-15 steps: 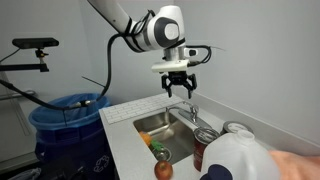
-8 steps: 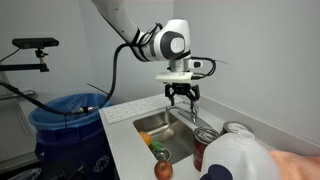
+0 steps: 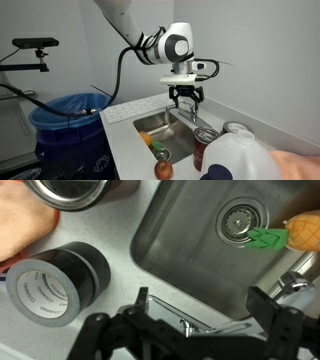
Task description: Turn the tap to the left
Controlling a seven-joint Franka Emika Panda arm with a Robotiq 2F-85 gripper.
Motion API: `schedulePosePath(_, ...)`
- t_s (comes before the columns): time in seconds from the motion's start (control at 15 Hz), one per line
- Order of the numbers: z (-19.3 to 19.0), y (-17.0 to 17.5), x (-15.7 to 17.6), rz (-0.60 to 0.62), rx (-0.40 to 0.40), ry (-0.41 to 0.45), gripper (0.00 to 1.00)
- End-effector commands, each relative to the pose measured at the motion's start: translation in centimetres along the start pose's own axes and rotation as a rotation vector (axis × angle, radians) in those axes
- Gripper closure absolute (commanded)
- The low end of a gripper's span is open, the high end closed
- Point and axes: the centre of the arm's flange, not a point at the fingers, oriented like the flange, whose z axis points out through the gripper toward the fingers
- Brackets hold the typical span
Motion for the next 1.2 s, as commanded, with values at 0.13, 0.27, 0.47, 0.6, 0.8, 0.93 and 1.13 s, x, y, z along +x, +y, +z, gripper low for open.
schedulePosePath(0.13, 2.2, 1.8, 4.1, 0.013, -0.03, 0.023, 0.0)
schedulePosePath(0.27, 2.5, 1.0, 4.5, 0.002, -0.021, 0.018, 0.0)
schedulePosePath(0.47, 3.9, 0.6, 4.6, -0.018, -0.008, 0.003, 0.0)
schedulePosePath(0.6, 4.5, 0.0, 4.2, -0.033, -0.002, -0.01, 0.0)
schedulePosePath(0.8, 5.3, -0.9, 3.9, -0.065, 0.03, -0.016, 0.0)
schedulePosePath(0.93, 4.8, -1.6, 3.8, -0.087, 0.036, -0.008, 0.0)
schedulePosePath(1.13, 3.9, -2.6, 3.8, -0.127, 0.057, -0.01, 0.0)
